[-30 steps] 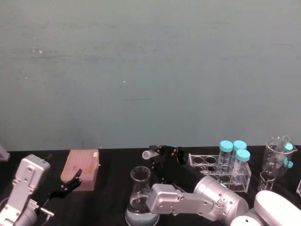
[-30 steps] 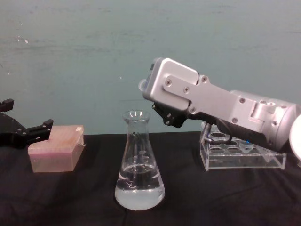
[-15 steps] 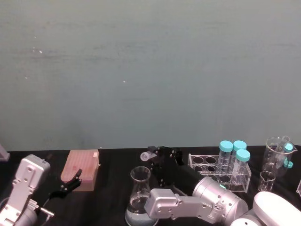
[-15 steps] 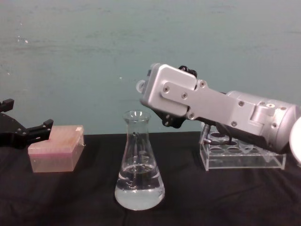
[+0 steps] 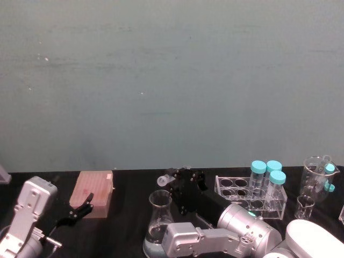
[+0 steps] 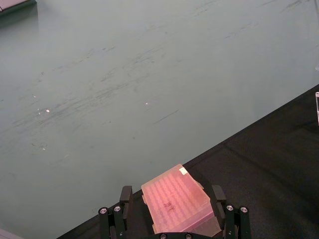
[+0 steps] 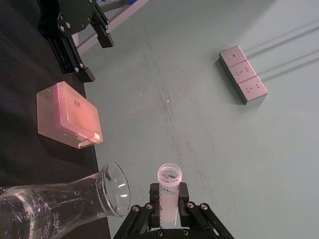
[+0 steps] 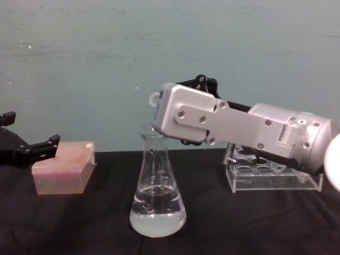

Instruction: Pour the liquid from the test tube into the beaker using one hand.

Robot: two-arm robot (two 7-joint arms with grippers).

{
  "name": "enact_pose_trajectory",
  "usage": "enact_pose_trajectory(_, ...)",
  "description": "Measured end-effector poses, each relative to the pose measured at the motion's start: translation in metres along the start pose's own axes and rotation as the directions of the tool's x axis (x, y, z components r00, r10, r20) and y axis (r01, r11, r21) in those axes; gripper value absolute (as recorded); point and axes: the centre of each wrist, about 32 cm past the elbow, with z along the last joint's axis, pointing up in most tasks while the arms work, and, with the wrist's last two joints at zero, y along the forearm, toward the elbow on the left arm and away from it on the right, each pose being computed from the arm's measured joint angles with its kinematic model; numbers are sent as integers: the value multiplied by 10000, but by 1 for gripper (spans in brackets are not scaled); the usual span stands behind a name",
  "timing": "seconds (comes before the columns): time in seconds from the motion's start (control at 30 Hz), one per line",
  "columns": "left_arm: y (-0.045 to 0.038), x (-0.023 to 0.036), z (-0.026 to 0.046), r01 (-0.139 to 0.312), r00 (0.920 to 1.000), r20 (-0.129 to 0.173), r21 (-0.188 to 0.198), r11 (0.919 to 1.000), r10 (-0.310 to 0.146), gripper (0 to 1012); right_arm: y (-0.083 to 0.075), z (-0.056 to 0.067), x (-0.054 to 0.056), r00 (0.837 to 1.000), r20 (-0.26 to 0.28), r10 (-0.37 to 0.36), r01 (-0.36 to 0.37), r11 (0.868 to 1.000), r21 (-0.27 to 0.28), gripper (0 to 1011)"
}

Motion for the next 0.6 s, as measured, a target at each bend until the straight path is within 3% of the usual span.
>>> enact_pose_trajectory(0.6,0,0,0,0,10000,0,0,10000,0,1000,21,-20,4,9997,232,-41,43,9999,-96,209)
